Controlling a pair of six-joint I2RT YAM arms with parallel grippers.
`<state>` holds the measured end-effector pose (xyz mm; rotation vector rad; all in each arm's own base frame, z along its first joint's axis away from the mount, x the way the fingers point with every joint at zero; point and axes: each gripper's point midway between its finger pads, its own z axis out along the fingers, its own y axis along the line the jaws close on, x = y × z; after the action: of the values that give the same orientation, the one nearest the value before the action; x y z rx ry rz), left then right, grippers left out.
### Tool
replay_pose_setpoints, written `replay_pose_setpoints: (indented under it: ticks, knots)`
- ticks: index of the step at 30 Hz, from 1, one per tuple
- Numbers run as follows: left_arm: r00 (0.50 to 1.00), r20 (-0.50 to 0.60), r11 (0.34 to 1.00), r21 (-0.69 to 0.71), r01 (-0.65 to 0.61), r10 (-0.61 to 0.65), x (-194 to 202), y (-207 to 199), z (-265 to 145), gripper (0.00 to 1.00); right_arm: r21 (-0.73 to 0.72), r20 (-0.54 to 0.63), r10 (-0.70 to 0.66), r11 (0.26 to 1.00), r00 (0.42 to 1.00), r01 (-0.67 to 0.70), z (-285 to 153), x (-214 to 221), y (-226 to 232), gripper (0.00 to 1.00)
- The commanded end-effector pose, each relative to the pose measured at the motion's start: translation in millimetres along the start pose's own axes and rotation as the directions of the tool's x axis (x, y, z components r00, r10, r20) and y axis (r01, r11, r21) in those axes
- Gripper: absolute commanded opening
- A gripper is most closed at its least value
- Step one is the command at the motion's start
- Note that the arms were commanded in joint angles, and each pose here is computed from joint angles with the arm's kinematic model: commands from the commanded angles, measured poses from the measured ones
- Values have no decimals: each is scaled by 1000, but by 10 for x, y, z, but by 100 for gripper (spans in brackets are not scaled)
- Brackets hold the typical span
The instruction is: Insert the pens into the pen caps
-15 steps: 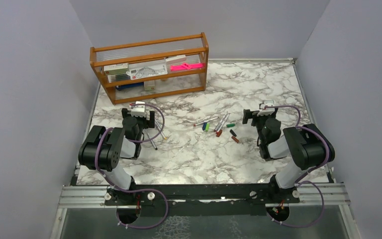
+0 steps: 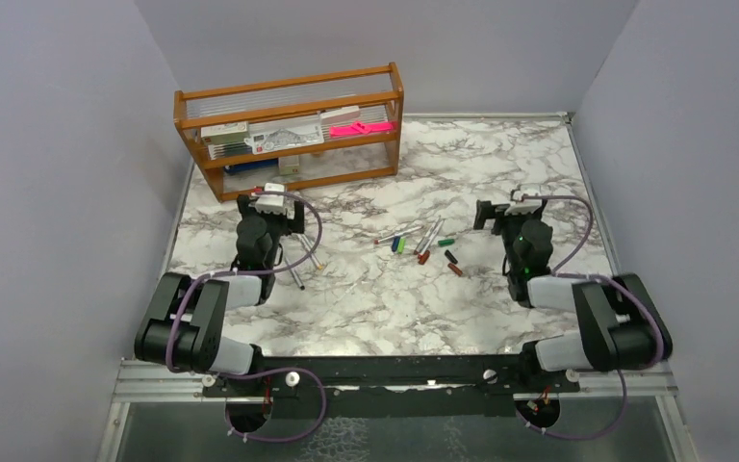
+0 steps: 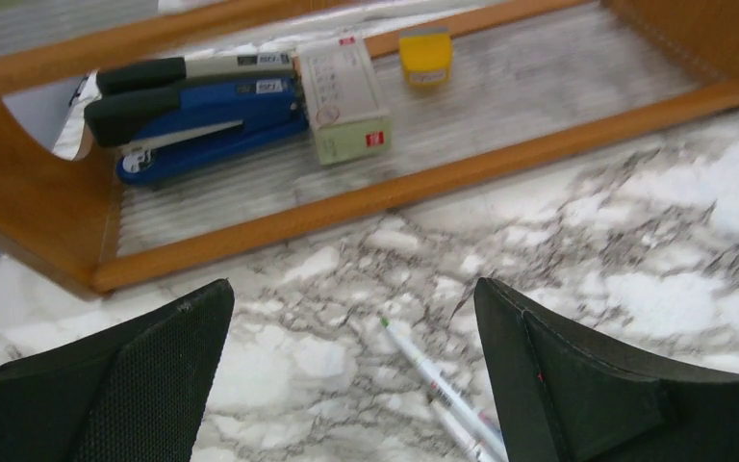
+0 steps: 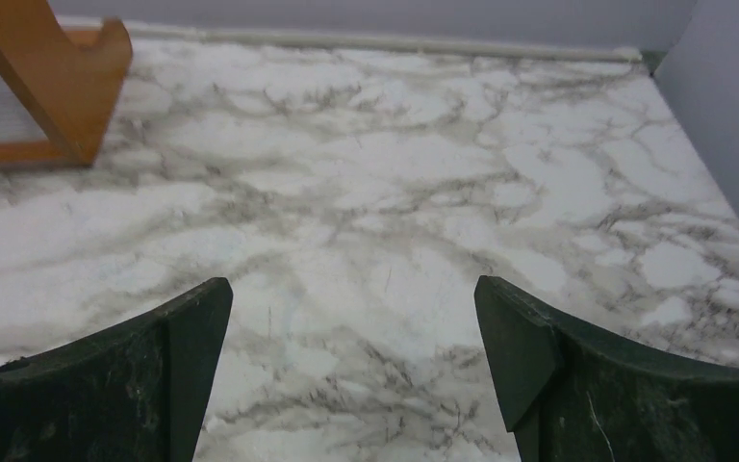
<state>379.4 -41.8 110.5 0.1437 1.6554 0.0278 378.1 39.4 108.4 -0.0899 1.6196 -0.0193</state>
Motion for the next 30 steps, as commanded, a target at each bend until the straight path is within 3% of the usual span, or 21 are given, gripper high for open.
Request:
replay_pose_setpoints:
  ticks: [1,4,5,8,10,11,14,16,17,18,19,20,22,23,24,25,26,28,29,30]
  knots:
    - [983,30,983,-8,182,-182,-455,-80,137,99,-12,30,84,996,996,-84,92,-717,12,100]
    - [907,64,908,86,411,-416,-827,-269,157,99,-157,64,225,964,972,-212,32,-1311,264,100]
    - [859,37,858,98,505,-510,-921,-323,165,99,-178,22,346,924,938,-337,17,-1419,341,100]
    - [752,-157,745,111,657,-640,-1066,-564,189,99,-286,-70,380,878,922,-384,12,-1677,578,100]
    - [695,-208,675,167,718,-688,-1161,-726,146,99,-289,-126,447,837,886,-464,-18,-1705,645,100]
    - [686,-231,653,212,727,-689,-1197,-812,103,99,-320,-133,462,818,877,-479,-58,-1735,701,89]
    - [682,-279,619,287,731,-676,-1254,-952,-8,99,-389,-167,493,763,854,-516,-192,-1776,837,9]
    - [703,-297,603,365,709,-646,-1392,-1051,-85,96,-441,-203,465,743,862,-504,-260,-1730,939,1]
    - [719,-308,592,416,691,-623,-1474,-1117,-133,75,-458,-226,435,742,871,-489,-276,-1683,978,4]
    - [734,-310,588,448,674,-605,-1535,-1158,-156,16,-452,-257,414,747,874,-487,-276,-1606,990,29]
    - [742,-309,587,465,663,-594,-1590,-1174,-167,0,-441,-286,400,752,871,-490,-276,-1516,997,58]
    - [748,-311,587,474,656,-586,-1629,-1183,-172,0,-428,-301,379,766,875,-479,-266,-1429,983,70]
    - [757,-324,585,489,647,-567,-1675,-1214,-193,2,-407,-336,336,791,880,-457,-266,-1262,958,70]
    - [760,-334,582,495,645,-558,-1693,-1229,-208,25,-403,-354,316,798,880,-448,-265,-1199,954,65]
    - [763,-351,581,500,643,-543,-1691,-1248,-226,56,-393,-386,300,802,872,-450,-271,-1109,962,57]
    - [763,-373,585,491,645,-528,-1686,-1253,-232,74,-381,-412,288,807,865,-450,-266,-1034,970,44]
    - [767,-397,600,478,642,-504,-1656,-1254,-230,79,-362,-438,268,821,858,-441,-263,-941,999,33]
    - [791,-437,654,455,604,-427,-1585,-1230,-233,80,-317,-472,217,863,854,-394,-257,-754,1068,24]
    - [807,-445,705,421,571,-388,-1528,-1156,-212,74,-300,-482,190,882,855,-364,-260,-674,1124,26]
    - [817,-457,750,384,539,-353,-1481,-1077,-198,66,-286,-493,168,895,854,-342,-260,-602,1179,33]
